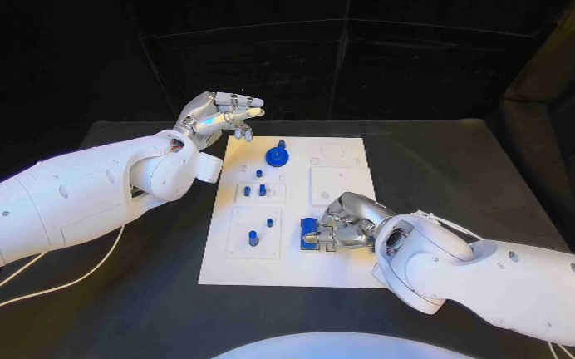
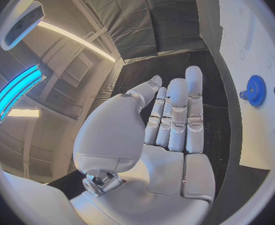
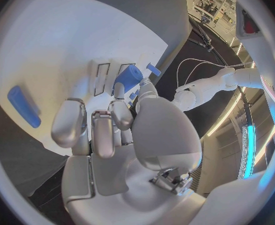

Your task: Assemble the parts on the task board

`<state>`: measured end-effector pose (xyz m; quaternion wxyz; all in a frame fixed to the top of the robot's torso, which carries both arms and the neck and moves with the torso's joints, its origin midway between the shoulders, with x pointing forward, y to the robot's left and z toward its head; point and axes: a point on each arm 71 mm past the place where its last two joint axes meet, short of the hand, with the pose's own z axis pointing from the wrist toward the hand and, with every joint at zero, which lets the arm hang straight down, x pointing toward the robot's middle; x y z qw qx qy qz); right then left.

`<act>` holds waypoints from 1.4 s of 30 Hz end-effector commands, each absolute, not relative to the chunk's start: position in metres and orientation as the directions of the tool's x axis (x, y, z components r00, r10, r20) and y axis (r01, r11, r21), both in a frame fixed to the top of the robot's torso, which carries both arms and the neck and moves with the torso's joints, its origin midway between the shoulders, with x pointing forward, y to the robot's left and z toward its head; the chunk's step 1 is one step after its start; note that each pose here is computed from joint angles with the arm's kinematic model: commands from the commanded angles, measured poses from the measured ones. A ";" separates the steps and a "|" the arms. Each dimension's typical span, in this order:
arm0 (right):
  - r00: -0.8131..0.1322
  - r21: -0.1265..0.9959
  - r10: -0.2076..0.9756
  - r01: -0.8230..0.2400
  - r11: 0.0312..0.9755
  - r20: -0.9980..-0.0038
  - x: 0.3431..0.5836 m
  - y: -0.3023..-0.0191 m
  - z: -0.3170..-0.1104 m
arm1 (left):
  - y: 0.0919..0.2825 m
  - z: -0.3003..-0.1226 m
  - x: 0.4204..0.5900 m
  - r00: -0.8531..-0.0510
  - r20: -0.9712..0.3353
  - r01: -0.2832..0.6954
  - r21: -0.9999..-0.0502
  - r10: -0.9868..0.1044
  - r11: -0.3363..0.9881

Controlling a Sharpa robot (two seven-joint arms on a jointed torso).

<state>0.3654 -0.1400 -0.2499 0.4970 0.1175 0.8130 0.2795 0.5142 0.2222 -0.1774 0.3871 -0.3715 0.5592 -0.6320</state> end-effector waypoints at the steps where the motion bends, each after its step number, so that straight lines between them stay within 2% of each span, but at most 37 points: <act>1: -0.476 0.529 0.433 -0.082 0.845 -0.766 0.367 -0.144 -0.253 | 0.221 -0.176 0.514 -0.432 0.043 0.076 -0.994 -0.901 -0.083; 14: -0.501 0.526 0.417 -0.093 0.845 -0.758 0.365 -0.145 -0.253 | 0.222 -0.176 0.514 -0.431 0.042 0.075 -0.994 -0.901 -0.083; 22: -0.457 0.559 0.462 -0.098 0.823 -0.760 0.364 -0.155 -0.247 | 0.223 -0.176 0.514 -0.430 0.042 0.075 -0.994 -0.902 -0.082; 30: -0.385 0.578 0.519 -0.049 0.814 -0.763 0.362 -0.196 -0.236 | 0.223 -0.177 0.515 -0.428 0.041 0.075 -0.994 -0.903 -0.081; 37: -0.356 0.502 0.464 -0.015 0.865 -0.811 0.361 -0.236 -0.232 | 0.224 -0.178 0.514 -0.427 0.039 0.073 -0.994 -0.904 -0.078; 42: -0.343 0.460 0.430 -0.006 0.888 -0.835 0.362 -0.249 -0.233 | 0.224 -0.179 0.514 -0.428 0.039 0.070 -0.995 -0.903 -0.076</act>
